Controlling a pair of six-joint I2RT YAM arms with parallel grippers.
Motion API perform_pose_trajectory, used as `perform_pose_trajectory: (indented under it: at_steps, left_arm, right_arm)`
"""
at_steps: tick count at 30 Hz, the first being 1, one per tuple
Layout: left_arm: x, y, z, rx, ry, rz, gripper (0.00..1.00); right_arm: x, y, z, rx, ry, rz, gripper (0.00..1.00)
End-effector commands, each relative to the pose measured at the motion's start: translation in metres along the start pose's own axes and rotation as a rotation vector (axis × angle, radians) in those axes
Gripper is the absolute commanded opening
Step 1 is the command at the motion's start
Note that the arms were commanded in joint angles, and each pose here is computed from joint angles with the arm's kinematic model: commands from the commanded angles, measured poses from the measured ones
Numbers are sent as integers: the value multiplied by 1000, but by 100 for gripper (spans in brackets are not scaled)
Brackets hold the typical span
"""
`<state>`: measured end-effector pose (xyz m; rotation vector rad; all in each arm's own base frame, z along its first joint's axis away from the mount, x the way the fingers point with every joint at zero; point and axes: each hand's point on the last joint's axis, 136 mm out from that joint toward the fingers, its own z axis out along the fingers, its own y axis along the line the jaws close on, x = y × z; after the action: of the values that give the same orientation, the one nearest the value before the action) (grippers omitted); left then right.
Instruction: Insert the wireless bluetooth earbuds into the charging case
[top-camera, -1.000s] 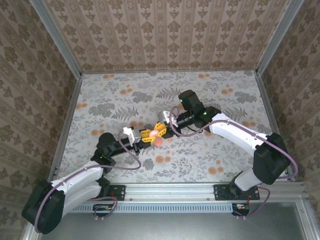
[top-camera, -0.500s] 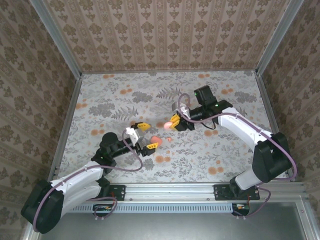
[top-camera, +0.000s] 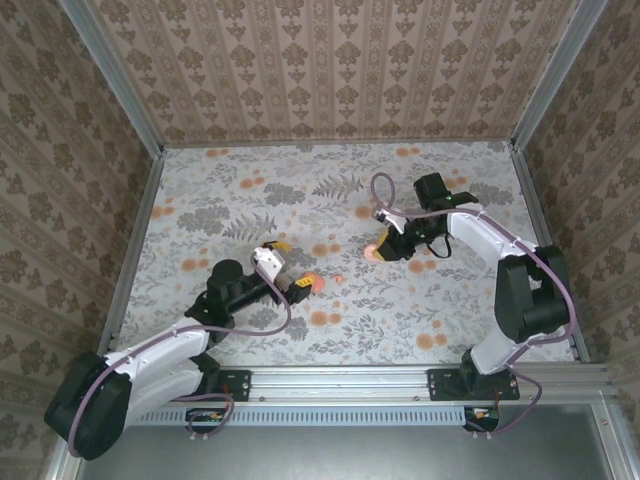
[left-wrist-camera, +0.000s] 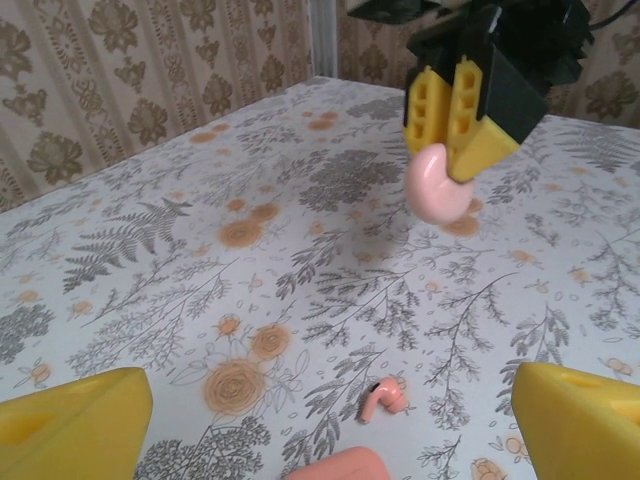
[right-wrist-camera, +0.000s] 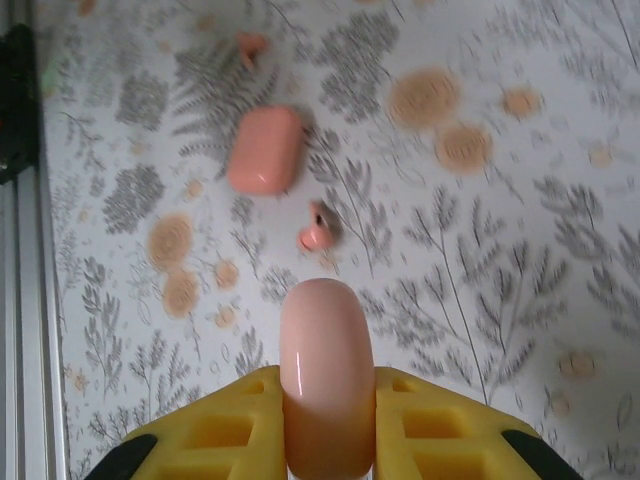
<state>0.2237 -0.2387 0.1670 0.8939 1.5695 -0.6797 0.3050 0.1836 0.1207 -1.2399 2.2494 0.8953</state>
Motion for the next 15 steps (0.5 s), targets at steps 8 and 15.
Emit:
perform_pose_trajectory:
  at_steps: [8,15]
  left_arm:
    - [-4,2,7,1,26,-11,93]
    - [-8,-2,7,26,18,1,93]
  right_arm:
    - [55,-31,5,18,233,207,21]
    - [61,-51,2,14,262,266,21]
